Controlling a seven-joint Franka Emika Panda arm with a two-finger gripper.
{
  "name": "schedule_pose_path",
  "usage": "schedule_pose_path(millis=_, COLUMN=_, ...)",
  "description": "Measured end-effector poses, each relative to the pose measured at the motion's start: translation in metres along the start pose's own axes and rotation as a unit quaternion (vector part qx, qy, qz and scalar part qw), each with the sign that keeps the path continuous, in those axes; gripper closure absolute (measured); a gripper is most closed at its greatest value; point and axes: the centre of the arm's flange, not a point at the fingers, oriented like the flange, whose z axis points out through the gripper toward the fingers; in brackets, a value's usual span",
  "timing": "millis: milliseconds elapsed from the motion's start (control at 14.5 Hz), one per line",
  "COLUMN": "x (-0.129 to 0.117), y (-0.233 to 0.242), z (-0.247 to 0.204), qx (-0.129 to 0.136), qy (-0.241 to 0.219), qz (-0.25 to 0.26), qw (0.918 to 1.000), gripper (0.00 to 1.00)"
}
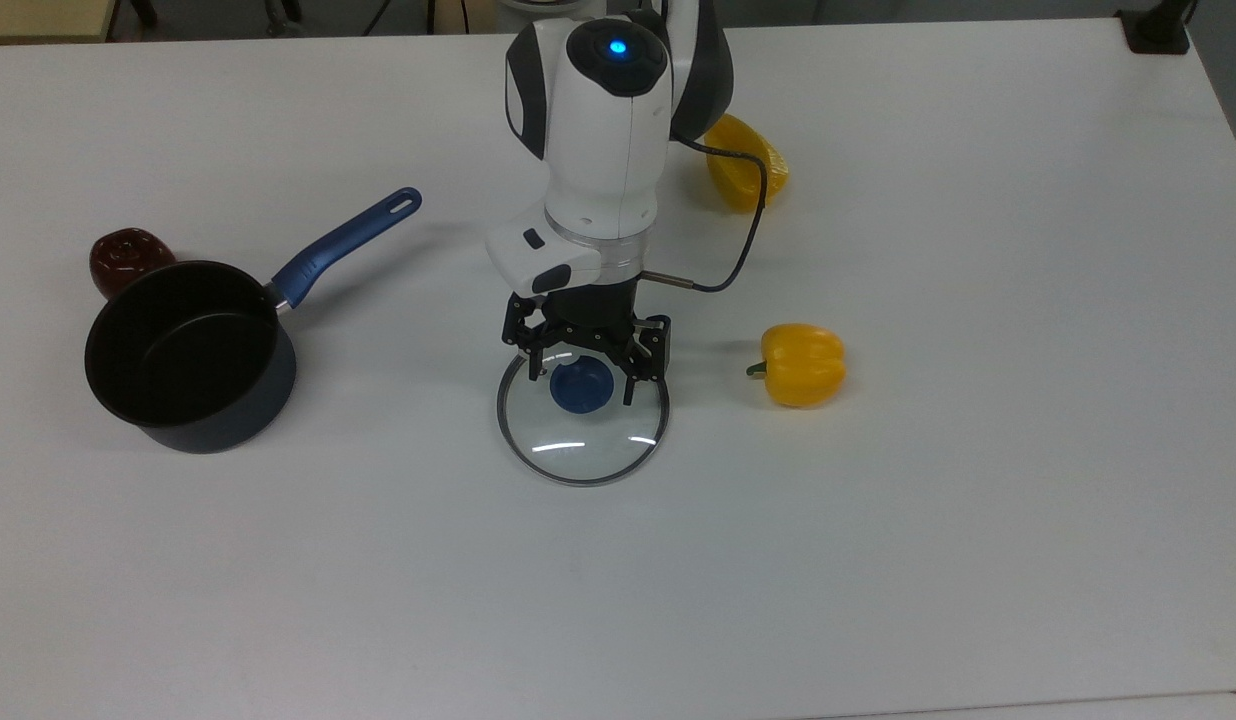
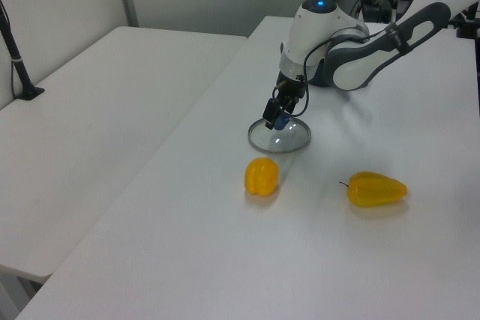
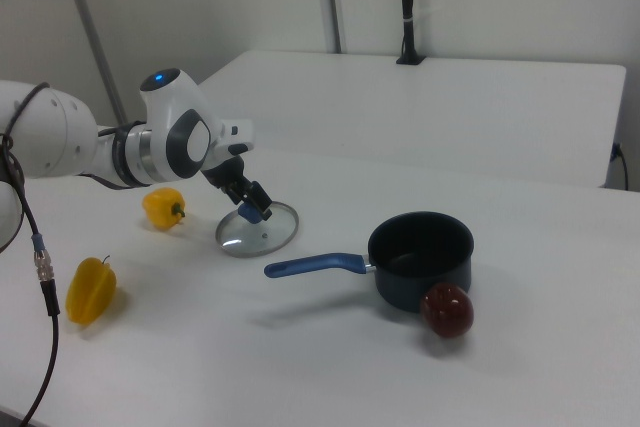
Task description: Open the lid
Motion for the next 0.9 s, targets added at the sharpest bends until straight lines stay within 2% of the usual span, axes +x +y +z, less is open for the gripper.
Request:
schedule_pose_path(millis=276, x=0.004, y=0.002, z=-0.015, qx=-0.008, qy=-0.005, qz=0.002, qw=1.0000, gripper=0.00)
schedule_pose_path(millis=483, x=0.010, y=0.008, z=-0.051, qx=-0.025, qy=-0.019, qz=0.005, qw=0.9995, gripper=0.00)
schedule_pose_path(millis=896, x=0.005, y=0.032, z=-0.136, qx=-0.063, qy=-0.079, qz=-0.061, qw=0.9930, gripper=0.00)
